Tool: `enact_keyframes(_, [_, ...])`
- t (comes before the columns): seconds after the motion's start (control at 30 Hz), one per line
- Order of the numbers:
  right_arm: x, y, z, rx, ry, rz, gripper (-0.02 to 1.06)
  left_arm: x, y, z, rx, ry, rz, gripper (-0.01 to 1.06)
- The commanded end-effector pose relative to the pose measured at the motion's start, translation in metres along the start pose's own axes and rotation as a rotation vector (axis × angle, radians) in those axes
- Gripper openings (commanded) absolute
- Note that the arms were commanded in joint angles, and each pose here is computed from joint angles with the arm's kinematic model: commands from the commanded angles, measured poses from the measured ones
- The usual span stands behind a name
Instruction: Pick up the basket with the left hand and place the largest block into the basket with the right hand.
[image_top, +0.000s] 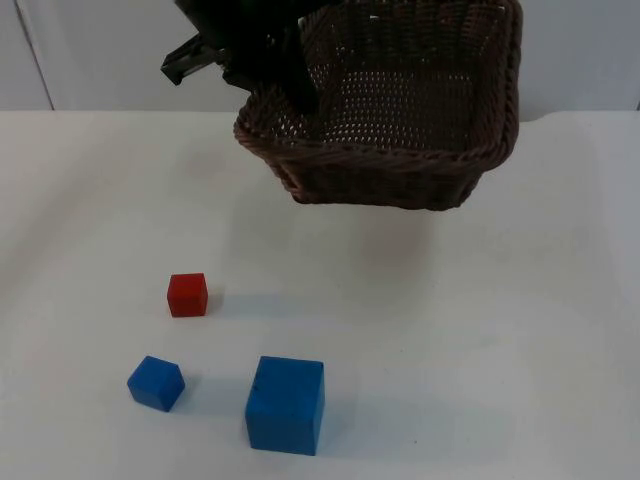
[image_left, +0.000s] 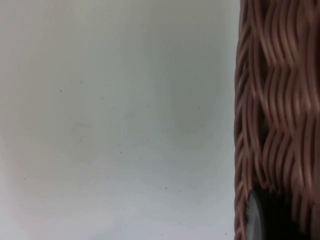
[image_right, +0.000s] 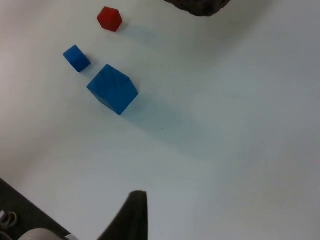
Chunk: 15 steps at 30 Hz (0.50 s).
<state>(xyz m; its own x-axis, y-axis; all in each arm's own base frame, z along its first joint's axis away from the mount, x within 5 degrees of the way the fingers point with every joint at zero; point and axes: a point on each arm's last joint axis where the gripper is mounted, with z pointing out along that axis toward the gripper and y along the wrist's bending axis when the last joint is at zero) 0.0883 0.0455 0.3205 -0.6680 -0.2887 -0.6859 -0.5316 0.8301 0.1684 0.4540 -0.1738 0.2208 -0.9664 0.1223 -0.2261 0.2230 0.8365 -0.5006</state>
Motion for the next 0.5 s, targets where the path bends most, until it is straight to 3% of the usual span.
enact_keyframes(0.0, [-0.004,-0.003,0.002,-0.001,0.011,-0.003,0.98,-0.001,-0.008,-0.007,0.029,-0.028,-0.002,0.0])
enact_keyframes(0.47, [0.001,0.01,0.01,-0.012,0.158,-0.193,0.94,-0.002,-0.007,-0.006,0.022,-0.027,-0.002,0.0])
